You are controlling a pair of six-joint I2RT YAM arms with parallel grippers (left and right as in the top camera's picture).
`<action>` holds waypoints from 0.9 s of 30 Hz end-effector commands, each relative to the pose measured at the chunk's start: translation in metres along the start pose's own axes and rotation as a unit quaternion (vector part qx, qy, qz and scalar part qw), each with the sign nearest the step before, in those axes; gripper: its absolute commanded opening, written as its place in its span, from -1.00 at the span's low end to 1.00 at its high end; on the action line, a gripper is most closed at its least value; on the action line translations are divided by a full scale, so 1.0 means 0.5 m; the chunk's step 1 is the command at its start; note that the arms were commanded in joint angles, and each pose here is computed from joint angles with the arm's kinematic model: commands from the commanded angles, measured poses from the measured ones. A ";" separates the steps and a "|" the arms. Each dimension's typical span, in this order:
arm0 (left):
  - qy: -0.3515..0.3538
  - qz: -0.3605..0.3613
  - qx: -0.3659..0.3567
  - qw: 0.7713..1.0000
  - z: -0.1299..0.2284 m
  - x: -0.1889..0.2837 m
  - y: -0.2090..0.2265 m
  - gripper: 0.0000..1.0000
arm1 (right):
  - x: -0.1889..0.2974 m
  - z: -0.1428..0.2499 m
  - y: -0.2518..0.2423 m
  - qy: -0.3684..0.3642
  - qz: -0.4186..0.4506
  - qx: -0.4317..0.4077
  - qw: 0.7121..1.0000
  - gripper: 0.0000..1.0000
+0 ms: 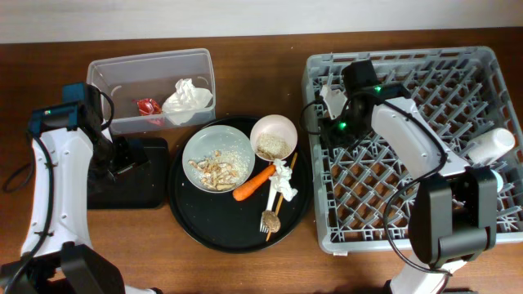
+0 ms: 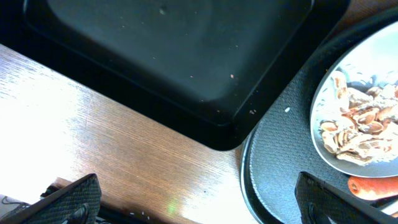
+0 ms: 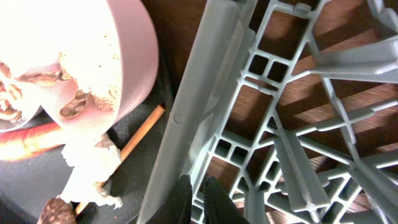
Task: Sort waste into correct bins and load items into the dishwasher rack
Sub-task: 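Grasp the white cup with the right gripper and place it in the rack, then grasp the pink bowl with the left gripper and lift it off the platter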
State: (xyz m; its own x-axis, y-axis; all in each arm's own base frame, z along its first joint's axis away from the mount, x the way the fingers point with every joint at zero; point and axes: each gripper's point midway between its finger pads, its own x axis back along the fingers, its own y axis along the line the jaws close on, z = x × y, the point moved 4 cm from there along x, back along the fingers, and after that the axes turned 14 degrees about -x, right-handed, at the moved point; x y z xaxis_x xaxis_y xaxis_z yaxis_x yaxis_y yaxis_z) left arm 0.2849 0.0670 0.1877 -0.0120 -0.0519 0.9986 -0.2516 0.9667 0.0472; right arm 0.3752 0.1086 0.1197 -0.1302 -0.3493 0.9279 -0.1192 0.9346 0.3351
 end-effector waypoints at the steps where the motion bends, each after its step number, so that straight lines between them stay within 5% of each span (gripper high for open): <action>1: -0.003 0.002 0.007 1.000 0.003 0.004 0.001 0.99 | -0.011 0.006 0.017 0.008 -0.009 -0.012 1.000 -0.68; 4: -0.004 0.002 0.007 1.000 0.002 0.004 0.001 0.99 | 0.089 -0.017 -0.019 -0.063 0.114 -0.068 0.989 -0.49; 8: -0.011 0.003 -0.008 1.000 -0.003 0.005 -0.016 0.99 | 0.263 0.025 0.020 -0.134 0.120 -0.074 0.981 -0.06; 11: -0.059 0.013 -0.130 0.990 -0.023 0.013 -0.130 0.99 | 0.326 0.081 -0.050 -0.140 0.176 -0.187 0.956 0.08; 13: -0.120 0.030 -0.244 0.962 -0.026 0.029 -0.268 0.99 | 0.374 0.118 -0.143 -0.141 0.179 -0.292 0.929 0.33; 19: -0.287 0.104 -0.427 0.851 0.012 0.086 -0.577 0.99 | 0.411 0.200 -0.250 -0.102 0.201 -0.397 0.890 0.37; 22: -0.271 0.113 -0.472 0.832 0.036 -0.006 -0.687 0.89 | 0.410 0.203 -0.249 -0.098 0.201 -0.397 0.890 0.37; 27: -0.214 0.094 -0.497 0.836 0.052 -0.141 -0.732 0.83 | 0.410 0.202 -0.250 -0.098 0.201 -0.397 0.890 0.37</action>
State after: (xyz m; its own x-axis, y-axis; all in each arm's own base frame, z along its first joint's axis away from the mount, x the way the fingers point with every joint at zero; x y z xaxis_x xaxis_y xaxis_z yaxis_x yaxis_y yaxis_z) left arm 0.3532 -0.2855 0.1243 -0.3966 0.2718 0.8768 0.7031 0.7040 0.0998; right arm 0.2661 -0.0866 0.2444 -0.1582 0.0833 0.9839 0.6982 0.7140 0.0518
